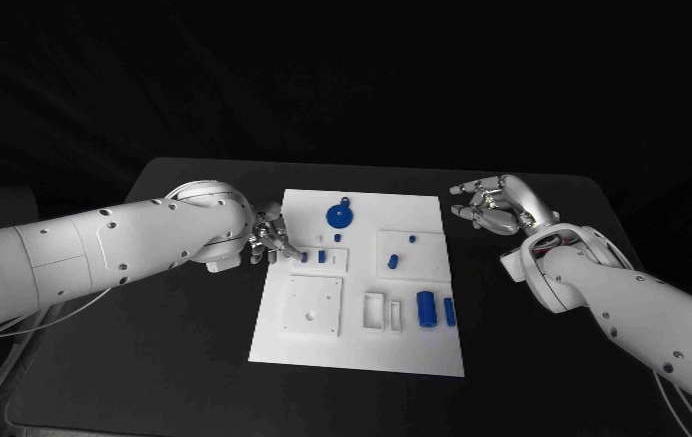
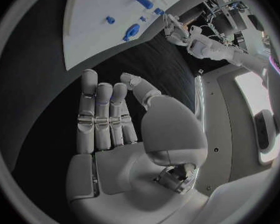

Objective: Assemble the parts on the task board

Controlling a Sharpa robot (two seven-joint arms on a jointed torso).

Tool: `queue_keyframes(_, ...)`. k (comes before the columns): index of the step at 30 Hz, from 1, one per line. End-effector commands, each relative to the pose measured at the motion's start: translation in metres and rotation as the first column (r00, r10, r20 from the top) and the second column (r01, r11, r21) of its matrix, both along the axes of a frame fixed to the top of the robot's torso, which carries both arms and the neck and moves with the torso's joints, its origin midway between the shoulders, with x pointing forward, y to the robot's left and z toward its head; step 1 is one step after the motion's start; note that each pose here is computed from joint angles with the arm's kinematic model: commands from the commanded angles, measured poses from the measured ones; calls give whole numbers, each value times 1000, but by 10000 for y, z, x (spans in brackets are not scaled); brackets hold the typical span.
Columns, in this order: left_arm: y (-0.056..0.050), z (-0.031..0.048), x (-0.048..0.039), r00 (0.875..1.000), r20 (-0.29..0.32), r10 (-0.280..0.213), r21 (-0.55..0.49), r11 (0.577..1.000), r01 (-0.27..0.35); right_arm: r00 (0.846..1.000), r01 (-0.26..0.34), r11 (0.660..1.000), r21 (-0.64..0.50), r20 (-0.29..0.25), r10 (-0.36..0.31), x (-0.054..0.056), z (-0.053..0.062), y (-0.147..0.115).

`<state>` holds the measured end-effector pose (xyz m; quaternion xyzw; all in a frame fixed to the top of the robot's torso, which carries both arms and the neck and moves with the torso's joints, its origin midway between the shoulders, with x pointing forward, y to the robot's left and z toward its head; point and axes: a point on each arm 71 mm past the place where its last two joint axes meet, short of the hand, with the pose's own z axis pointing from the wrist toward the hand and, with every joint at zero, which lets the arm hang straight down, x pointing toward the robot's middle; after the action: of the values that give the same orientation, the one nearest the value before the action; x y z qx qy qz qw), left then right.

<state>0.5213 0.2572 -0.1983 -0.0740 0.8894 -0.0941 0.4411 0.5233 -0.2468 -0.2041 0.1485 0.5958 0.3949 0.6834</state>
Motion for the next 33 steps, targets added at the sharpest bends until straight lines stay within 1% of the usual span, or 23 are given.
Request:
queue_keyframes(1,-9,-6,4,1000,-10,-5,59,998,6,1000,-10,1000,1,2,10,-2,1,14)
queue_keyframes(7,-85,-3,16,1000,-1,-2,17,1000,2,1000,-10,1000,1,2,10,-1,0,17)
queue_keyframes(14,-146,-5,30,1000,-2,-7,3,1000,7,1000,-10,1000,2,2,10,0,-1,20)
queue_keyframes(23,-227,-31,32,998,-40,-39,14,999,40,1000,-12,1000,2,1,12,0,-1,28)
queue_keyframes(26,-240,-47,37,998,-52,-43,24,999,45,1000,-12,1000,3,1,12,0,-2,31)
queue_keyframes(33,-224,-90,57,997,-62,-39,51,998,42,1000,-12,1000,3,1,12,1,-4,31)
